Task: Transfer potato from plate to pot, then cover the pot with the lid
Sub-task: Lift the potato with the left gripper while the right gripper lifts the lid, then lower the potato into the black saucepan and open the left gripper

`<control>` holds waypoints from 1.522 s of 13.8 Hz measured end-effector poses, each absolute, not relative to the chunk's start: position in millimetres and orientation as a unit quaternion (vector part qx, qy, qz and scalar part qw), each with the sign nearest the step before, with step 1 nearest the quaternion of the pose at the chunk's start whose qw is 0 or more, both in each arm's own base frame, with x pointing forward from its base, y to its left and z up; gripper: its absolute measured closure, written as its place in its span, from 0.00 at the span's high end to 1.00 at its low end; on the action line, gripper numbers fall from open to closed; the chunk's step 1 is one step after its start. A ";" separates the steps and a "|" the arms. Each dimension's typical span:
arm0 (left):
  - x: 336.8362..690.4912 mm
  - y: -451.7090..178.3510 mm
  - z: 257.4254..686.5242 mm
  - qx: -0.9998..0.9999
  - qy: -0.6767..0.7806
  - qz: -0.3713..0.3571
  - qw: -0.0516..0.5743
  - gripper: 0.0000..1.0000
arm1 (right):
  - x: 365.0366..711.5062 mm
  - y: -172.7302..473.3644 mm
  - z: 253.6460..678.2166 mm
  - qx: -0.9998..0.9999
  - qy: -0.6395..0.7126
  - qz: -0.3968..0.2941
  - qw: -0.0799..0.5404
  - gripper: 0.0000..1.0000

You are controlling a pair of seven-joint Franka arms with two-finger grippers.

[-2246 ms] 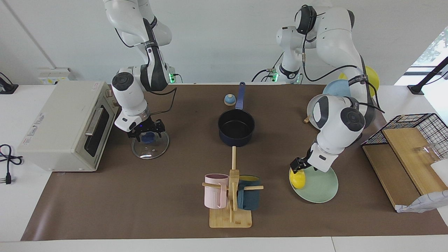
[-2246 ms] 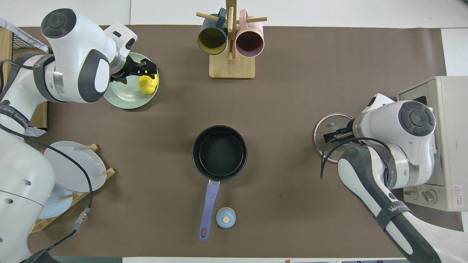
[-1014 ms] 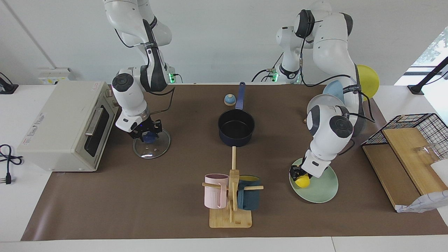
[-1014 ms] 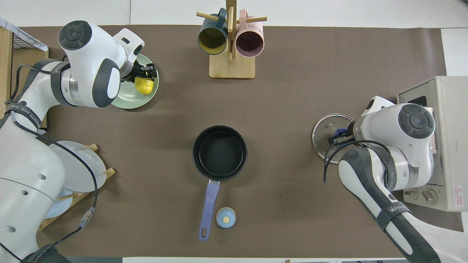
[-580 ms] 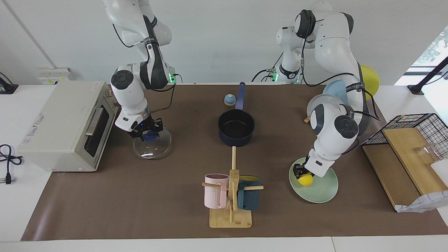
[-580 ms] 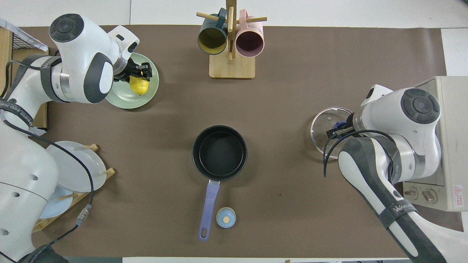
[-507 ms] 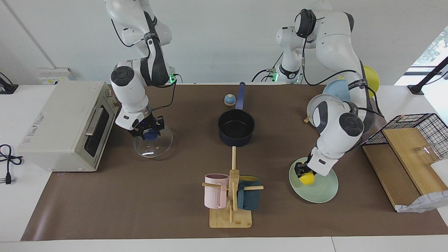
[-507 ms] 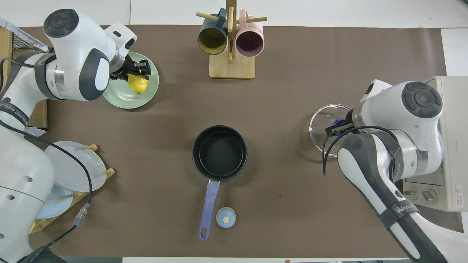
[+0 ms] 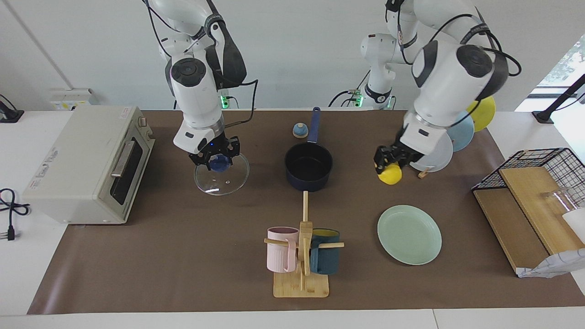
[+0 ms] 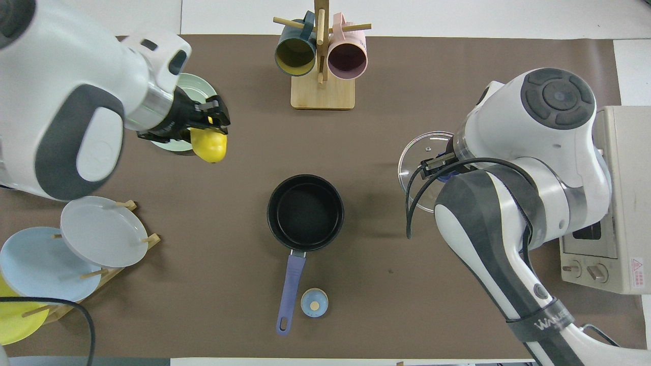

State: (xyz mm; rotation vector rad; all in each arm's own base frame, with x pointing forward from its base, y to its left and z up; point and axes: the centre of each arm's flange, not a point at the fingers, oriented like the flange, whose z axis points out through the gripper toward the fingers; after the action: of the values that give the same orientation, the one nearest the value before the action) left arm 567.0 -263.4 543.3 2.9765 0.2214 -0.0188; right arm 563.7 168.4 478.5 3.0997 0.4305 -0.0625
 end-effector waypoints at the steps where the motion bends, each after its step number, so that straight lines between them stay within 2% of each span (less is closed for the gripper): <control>1: 543.2 -296.0 527.9 0.994 0.073 0.003 0.084 0.60 | 564.3 166.4 482.3 0.990 0.136 -0.022 0.006 0.66; 4: 478.9 -359.1 457.2 0.994 0.058 0.016 0.092 0.60 | 565.2 166.0 483.5 0.991 0.135 -0.021 0.006 0.66; 6: 455.2 -378.0 419.3 0.994 0.053 0.015 0.091 0.60 | 565.5 166.4 482.4 0.991 0.134 -0.023 0.002 0.66; 10: 447.6 -377.2 378.2 0.994 0.053 0.025 0.093 0.60 | 566.5 165.9 479.8 0.991 0.132 -0.025 0.000 0.66; 16: 421.5 -390.9 340.4 0.995 0.031 0.026 0.089 0.60 | 566.5 166.2 479.7 0.991 0.132 -0.024 -0.001 0.66; 21: 417.1 -396.5 324.0 0.997 0.020 0.026 0.074 0.60 | 566.2 167.6 479.7 0.991 0.133 -0.025 -0.002 0.66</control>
State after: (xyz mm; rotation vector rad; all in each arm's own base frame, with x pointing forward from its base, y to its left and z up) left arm 417.1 -396.5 324.0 2.9929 0.0593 0.0767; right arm 566.2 167.6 479.7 3.1164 0.4169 -0.0773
